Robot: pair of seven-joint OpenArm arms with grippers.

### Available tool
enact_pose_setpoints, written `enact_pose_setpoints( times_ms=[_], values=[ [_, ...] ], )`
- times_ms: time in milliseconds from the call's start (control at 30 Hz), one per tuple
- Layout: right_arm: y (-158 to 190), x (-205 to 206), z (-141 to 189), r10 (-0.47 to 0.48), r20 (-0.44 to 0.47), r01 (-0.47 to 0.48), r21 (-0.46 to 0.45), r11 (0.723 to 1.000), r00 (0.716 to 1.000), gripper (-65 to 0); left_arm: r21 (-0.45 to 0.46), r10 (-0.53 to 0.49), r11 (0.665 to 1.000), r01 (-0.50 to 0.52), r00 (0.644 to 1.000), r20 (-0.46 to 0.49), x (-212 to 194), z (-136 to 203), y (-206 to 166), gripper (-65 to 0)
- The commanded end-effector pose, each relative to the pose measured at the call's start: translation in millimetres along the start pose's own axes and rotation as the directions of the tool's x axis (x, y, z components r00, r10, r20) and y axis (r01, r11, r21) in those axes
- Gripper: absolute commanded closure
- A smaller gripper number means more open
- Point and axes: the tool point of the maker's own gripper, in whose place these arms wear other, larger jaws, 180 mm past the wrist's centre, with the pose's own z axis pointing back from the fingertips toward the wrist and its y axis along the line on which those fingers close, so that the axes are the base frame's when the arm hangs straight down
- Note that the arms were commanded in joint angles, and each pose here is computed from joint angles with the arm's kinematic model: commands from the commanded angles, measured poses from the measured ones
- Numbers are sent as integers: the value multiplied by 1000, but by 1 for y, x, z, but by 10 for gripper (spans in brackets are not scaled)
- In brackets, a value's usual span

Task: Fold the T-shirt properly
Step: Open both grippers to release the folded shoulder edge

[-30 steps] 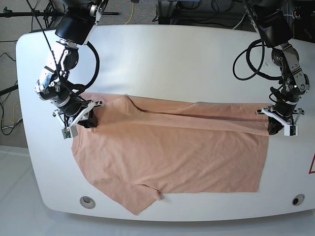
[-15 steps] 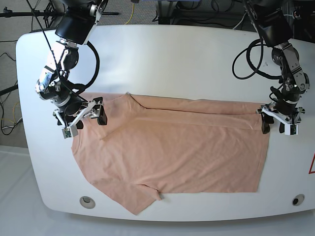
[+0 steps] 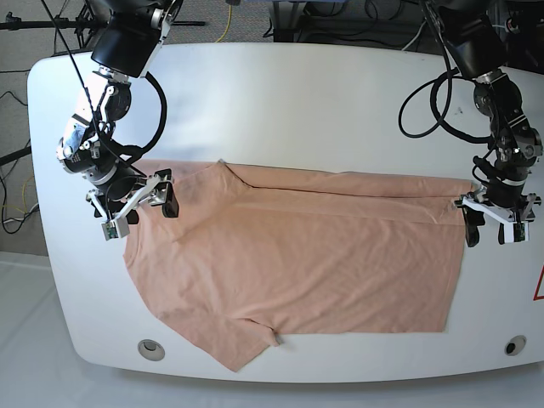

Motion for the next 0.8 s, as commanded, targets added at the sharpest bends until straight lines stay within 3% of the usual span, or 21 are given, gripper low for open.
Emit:
enact_pose_setpoints(
  times_ms=[0, 767],
  values=[
    [-1, 22, 4, 16, 66, -16, 2, 1000, 998, -506, 7, -22, 1000, 21, 998, 67, 23, 4, 4, -391],
    [-2, -4, 7, 9, 2, -9, -1, 1000, 1000, -506, -8, -46, 999, 46, 999, 16, -8, 30, -9, -389]
  ],
)
